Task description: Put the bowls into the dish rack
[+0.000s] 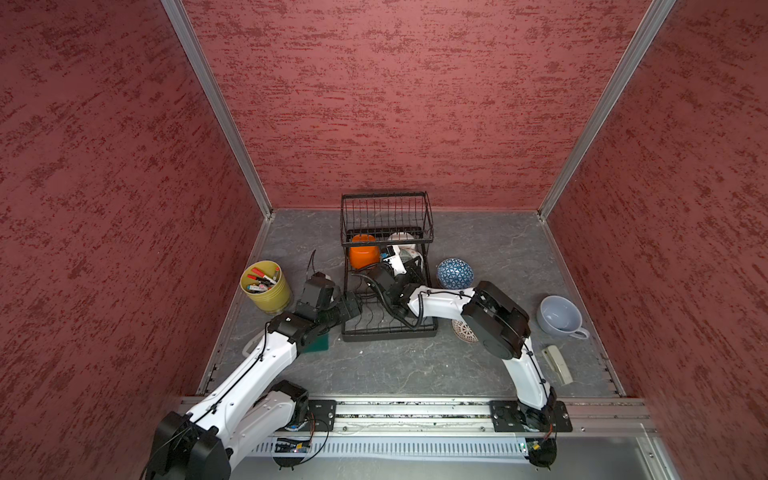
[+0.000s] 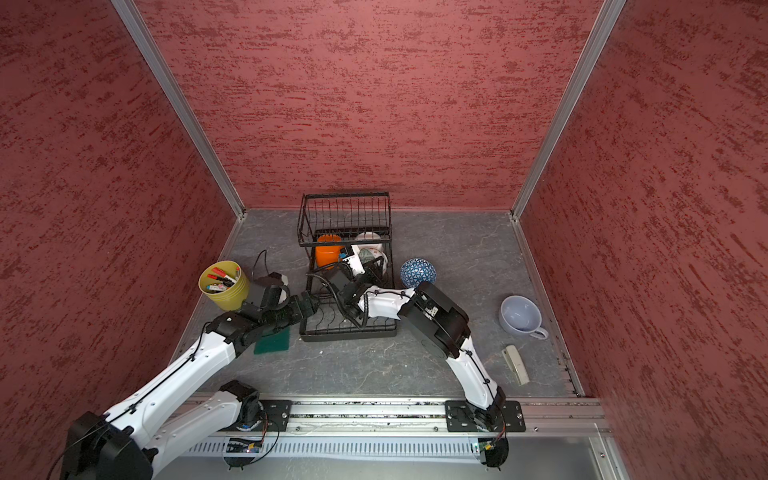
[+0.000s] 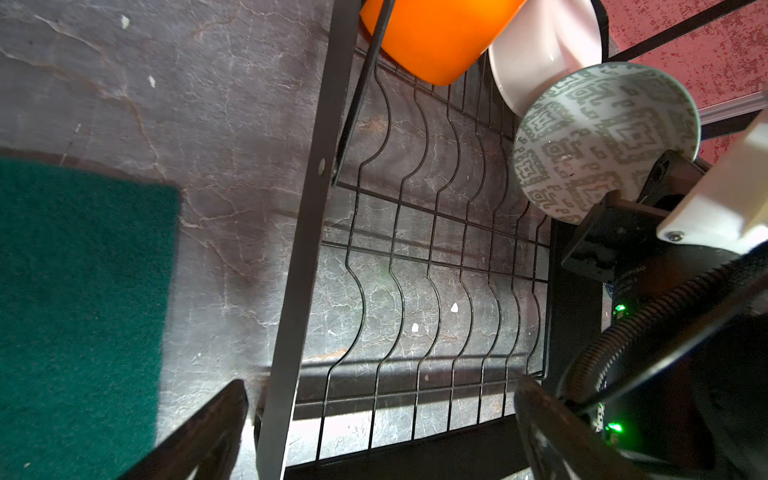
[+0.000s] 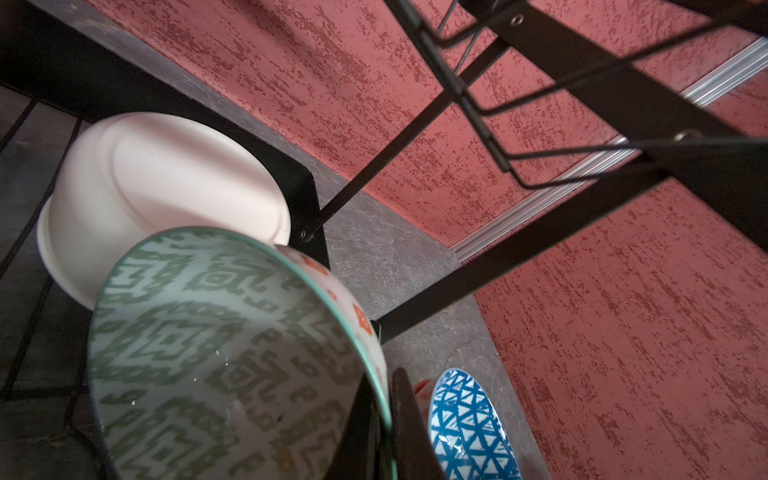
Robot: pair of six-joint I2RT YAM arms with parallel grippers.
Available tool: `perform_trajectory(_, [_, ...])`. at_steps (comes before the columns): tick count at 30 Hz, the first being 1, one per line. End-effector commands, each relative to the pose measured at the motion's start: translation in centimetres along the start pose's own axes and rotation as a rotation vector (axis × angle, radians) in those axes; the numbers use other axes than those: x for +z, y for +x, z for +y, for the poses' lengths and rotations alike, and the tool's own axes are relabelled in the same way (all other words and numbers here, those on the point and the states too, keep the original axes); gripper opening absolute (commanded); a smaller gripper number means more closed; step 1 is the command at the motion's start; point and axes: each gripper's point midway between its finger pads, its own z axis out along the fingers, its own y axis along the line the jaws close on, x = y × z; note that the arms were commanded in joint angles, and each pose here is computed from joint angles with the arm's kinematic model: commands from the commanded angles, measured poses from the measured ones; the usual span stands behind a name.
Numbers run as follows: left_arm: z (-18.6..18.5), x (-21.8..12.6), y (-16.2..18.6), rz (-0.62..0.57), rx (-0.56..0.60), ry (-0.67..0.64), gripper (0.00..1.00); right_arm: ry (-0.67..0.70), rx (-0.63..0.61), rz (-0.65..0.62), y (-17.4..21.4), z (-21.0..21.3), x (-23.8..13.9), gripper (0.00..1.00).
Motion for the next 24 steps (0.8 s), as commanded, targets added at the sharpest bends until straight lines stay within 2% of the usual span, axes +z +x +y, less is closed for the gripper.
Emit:
perform_trajectory(1, [-0.4,-0.2,-0.3,-0.018,0.006,0.019,1.00,0.010,0.022,0.009,0.6,0.3,-0.4,0.00])
perform_trajectory(12, [-0.4,-0.5,-0.4,-0.025,0.008,0.015,1.00,-0.072,0.034,0.146,4.5,2.5,-0.9,0.00])
perform_trajectory(24, [-0.3,-0.8,-0.7,-0.035,0.010,0.006,1.00,-0.071,0.054,0.172,5.3,2.3,-1.7,0.00])
